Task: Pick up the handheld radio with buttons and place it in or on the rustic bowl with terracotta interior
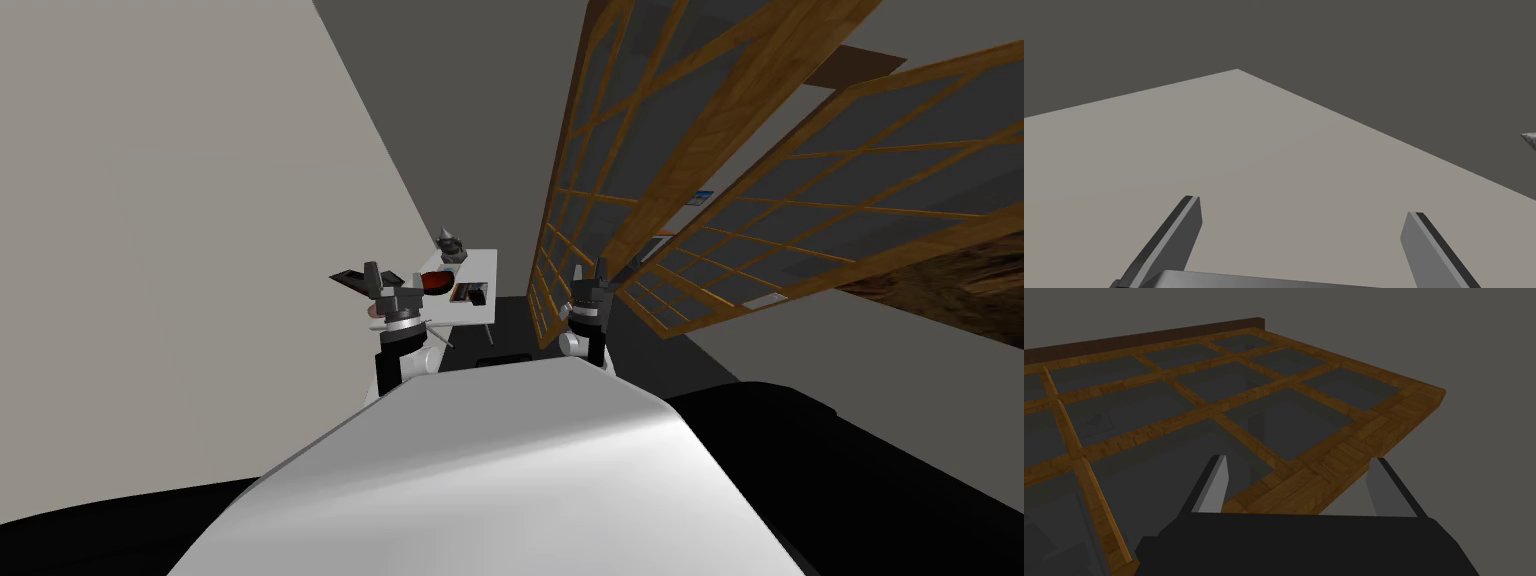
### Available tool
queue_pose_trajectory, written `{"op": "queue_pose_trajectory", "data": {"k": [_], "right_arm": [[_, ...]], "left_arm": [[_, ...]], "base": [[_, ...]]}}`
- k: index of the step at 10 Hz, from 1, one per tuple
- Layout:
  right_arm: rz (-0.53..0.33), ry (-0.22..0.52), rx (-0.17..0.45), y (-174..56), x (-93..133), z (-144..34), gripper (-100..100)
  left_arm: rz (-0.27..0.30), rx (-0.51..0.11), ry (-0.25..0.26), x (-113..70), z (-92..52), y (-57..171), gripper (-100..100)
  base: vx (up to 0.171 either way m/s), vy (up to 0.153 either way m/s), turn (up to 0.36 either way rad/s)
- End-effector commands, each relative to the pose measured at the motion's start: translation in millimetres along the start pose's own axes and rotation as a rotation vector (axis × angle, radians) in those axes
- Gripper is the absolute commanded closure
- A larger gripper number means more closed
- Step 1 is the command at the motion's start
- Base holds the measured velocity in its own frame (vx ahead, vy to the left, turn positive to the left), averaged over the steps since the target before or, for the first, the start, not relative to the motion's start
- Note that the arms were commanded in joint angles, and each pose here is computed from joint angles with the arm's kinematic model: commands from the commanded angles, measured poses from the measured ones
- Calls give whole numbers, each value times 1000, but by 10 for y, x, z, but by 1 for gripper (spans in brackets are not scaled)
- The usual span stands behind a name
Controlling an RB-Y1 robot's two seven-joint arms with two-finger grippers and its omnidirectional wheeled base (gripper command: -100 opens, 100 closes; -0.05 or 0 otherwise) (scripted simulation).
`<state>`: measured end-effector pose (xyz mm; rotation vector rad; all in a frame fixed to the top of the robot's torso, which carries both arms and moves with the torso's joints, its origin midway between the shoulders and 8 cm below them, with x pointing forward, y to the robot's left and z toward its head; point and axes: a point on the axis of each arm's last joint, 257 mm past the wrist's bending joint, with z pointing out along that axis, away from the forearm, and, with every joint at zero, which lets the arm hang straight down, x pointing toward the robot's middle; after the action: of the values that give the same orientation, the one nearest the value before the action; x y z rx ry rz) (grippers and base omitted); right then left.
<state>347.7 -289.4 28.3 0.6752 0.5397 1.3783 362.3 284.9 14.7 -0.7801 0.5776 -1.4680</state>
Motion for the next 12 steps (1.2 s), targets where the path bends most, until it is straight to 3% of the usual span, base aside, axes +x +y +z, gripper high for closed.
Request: {"op": "queue_pose_trajectory", "data": {"k": [1,6,12], "right_arm": [[0,0,0,0,0,0,0],[0,0,0,0,1,0,0],[3,1,4,-13,10,-12,0]], "left_arm": [[-4,-10,30,19,2,18,-100],[-76,-43,63,-7,3,96,-100],[-264,-91,21,-209,-12,267,-100]], "base": [[11,-66,64],[13,-178,98],[22,-255,140]]}}
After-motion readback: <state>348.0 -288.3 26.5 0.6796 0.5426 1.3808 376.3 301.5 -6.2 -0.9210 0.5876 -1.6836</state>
